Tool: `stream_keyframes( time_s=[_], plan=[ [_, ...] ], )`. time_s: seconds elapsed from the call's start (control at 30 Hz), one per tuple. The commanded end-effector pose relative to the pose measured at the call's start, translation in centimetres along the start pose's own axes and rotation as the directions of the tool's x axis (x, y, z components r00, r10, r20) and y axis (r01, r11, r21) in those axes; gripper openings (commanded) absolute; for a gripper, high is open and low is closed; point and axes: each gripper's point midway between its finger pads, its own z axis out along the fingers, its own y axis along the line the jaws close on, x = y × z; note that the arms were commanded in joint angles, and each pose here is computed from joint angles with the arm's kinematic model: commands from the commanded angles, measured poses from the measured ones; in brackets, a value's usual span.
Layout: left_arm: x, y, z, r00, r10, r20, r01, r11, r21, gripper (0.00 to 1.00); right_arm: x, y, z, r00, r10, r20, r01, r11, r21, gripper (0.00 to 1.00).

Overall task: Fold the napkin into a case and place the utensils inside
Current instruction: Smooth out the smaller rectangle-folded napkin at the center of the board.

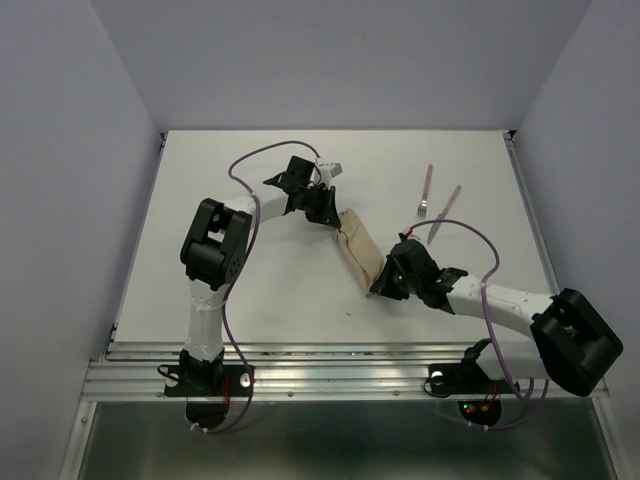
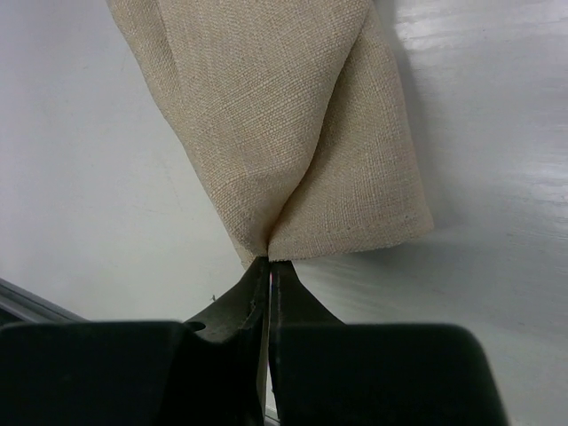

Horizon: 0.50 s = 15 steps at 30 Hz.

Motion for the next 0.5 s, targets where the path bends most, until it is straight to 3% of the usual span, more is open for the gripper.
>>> stream_keyframes(
  time_s=[0.0, 0.27, 0.4, 0.47],
  plan=[
    [-1.4, -1.0, -1.1, 0.998, 0.041, 0.040, -0.042, 0.999, 0.025, 0.00, -2.3, 1.0, -1.0, 0.996, -0.024, 0.085, 0.023, 1.000, 0.008, 0.01],
    [-1.6, -0.8, -1.2, 0.998, 0.038, 0.042, -0.039, 0.999, 0.023, 0.00, -2.7, 0.7, -1.9, 0.994, -0.033, 0.104, 0.031, 0.999, 0.025, 0.01],
    [-1.5, -0.8, -1.2, 0.998, 0.039, 0.040, -0.040, 0.999, 0.022, 0.00, -2.9, 0.9, -2.2, 0.993, -0.040, 0.107, 0.038, 0.999, 0.019, 0.07],
    [-1.5, -0.8, -1.2, 0.998, 0.039, 0.040, -0.040, 0.999, 0.022, 0.00, -2.9, 0.9, -2.3, 0.993, -0.043, 0.108, 0.041, 0.999, 0.020, 0.02]
  ],
)
